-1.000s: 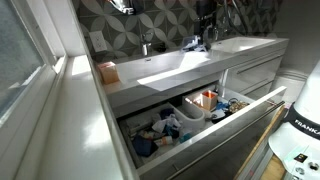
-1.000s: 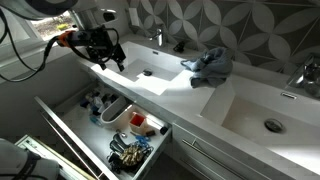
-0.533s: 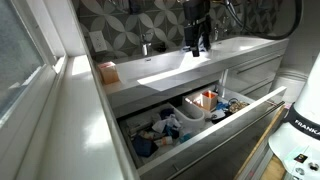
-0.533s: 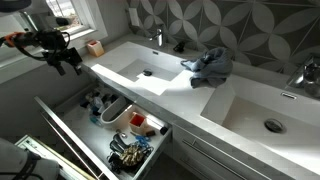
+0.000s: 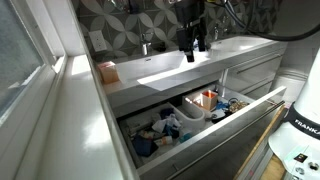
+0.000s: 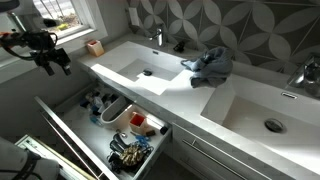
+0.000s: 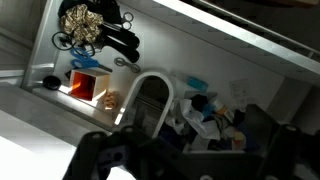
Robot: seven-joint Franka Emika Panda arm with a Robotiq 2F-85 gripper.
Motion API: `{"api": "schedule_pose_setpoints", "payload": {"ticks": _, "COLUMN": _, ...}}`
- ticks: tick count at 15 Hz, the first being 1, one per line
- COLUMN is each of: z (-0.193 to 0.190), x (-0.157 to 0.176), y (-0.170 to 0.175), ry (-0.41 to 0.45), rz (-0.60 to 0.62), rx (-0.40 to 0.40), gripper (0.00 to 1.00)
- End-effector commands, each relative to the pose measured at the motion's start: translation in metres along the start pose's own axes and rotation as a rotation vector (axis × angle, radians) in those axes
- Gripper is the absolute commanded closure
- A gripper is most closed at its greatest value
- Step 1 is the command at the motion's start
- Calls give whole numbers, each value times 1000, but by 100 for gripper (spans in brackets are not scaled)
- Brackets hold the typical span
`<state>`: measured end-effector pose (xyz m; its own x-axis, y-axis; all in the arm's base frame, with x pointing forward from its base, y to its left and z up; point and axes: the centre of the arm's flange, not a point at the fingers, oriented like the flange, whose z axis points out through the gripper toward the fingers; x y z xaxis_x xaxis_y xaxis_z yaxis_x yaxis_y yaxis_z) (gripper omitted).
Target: Pick up one white handkerchief from the open drawer and put it on the bathroom counter
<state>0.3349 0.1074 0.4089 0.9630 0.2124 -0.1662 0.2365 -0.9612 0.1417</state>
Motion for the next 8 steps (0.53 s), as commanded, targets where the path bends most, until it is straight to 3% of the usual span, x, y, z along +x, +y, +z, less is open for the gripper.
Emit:
{"api": "schedule_pose_setpoints", "payload": {"ticks": 1, "z": 0, "x": 0, "y": 0, "ry": 0, "rz": 0, "rx": 0, "gripper": 0}}
{"api": "schedule_pose_setpoints", "payload": {"ticks": 4, "z": 8, "x": 25, "y": -19, "ry": 35, "rz": -182, "rx": 7, "gripper": 0}}
{"api": "schedule_pose_setpoints", "payload": {"ticks": 8, "z": 46, "x": 43, "y": -68, "ry": 72, "rz": -383, "rx": 26, "gripper": 0}}
